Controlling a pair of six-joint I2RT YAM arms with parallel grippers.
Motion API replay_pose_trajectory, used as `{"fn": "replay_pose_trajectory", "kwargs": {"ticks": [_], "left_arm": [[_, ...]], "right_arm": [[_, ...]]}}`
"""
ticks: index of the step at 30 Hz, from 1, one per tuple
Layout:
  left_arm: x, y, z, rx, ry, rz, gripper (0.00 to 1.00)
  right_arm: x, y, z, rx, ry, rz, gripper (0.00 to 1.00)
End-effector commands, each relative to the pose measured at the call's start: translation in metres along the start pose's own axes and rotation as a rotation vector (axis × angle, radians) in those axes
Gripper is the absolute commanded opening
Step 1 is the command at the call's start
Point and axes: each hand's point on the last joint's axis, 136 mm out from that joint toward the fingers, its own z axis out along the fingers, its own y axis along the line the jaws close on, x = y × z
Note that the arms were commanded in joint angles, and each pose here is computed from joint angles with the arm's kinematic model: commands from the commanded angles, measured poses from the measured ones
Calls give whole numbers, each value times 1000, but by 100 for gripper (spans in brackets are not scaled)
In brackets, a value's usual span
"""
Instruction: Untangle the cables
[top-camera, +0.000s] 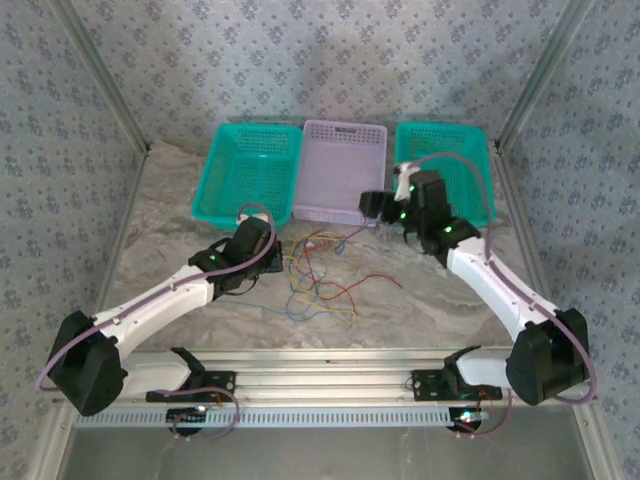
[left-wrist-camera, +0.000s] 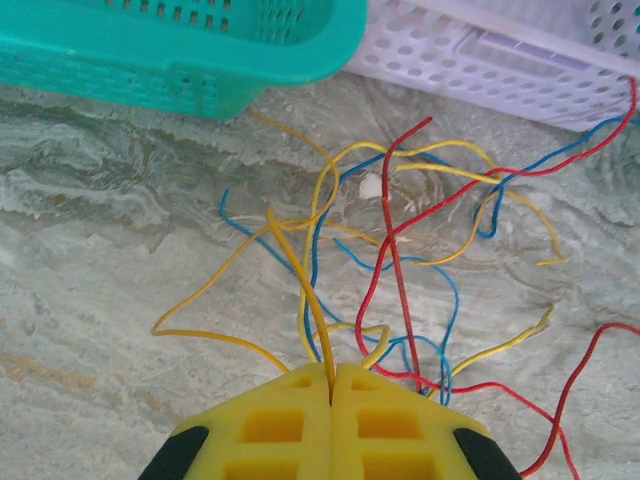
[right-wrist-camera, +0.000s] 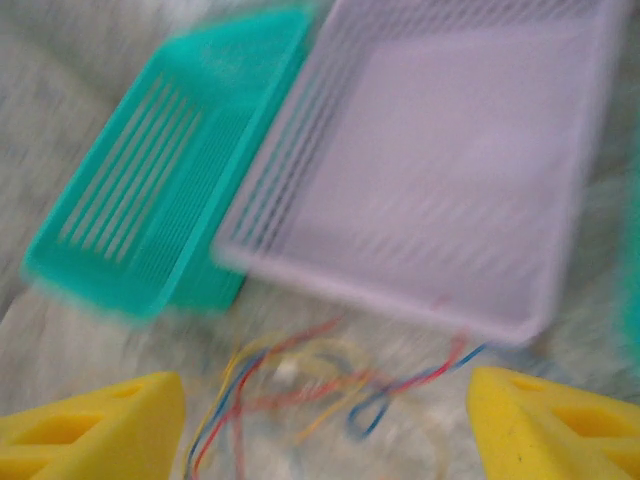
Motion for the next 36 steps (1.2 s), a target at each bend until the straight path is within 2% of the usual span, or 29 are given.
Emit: {"fn": "replay_pose_trajectory", "kwargs": {"ticks": [1, 6, 12, 17, 24, 26, 27, 28, 30, 32, 33, 36], "left_arm": [[-20, -23, -12, 81, -50, -15, 0], [-20, -25, -7, 77, -43, -15, 0], [-19, -26, -4, 77, -34, -24, 0], [-20, -25, -5, 74, -37, -25, 0], [-22, -26, -7, 75, -41, -24, 0], [-22, -27, -7, 79, -39, -25, 0], [-22, -27, -7, 77, -39, -25, 0], [-21, -26, -7, 77, -39, -26, 0], [-21, -26, -8, 75, -39, -24, 0], [-20, -24, -8, 70, -37, -22, 0], [-19, -23, -8, 68, -38, -22, 0], [-16, -20, -8, 61, -33, -18, 0]], "right_arm": [[42, 66, -7, -247, 81, -163, 76], [109, 90, -2, -264, 183, -366, 79], [162, 101, 13, -237, 295, -544, 79], [196, 111, 19, -212, 340, -695, 79], [225, 97, 40, -87, 403, -787, 72], [229, 92, 44, -55, 414, -802, 65], [229, 88, 46, -33, 416, -808, 57], [228, 86, 47, -12, 413, -811, 41], [220, 81, 46, 31, 398, -821, 19], [207, 78, 41, 71, 367, -819, 4], [197, 76, 36, 88, 342, -819, 0], [158, 71, 16, 131, 253, -786, 0]]}}
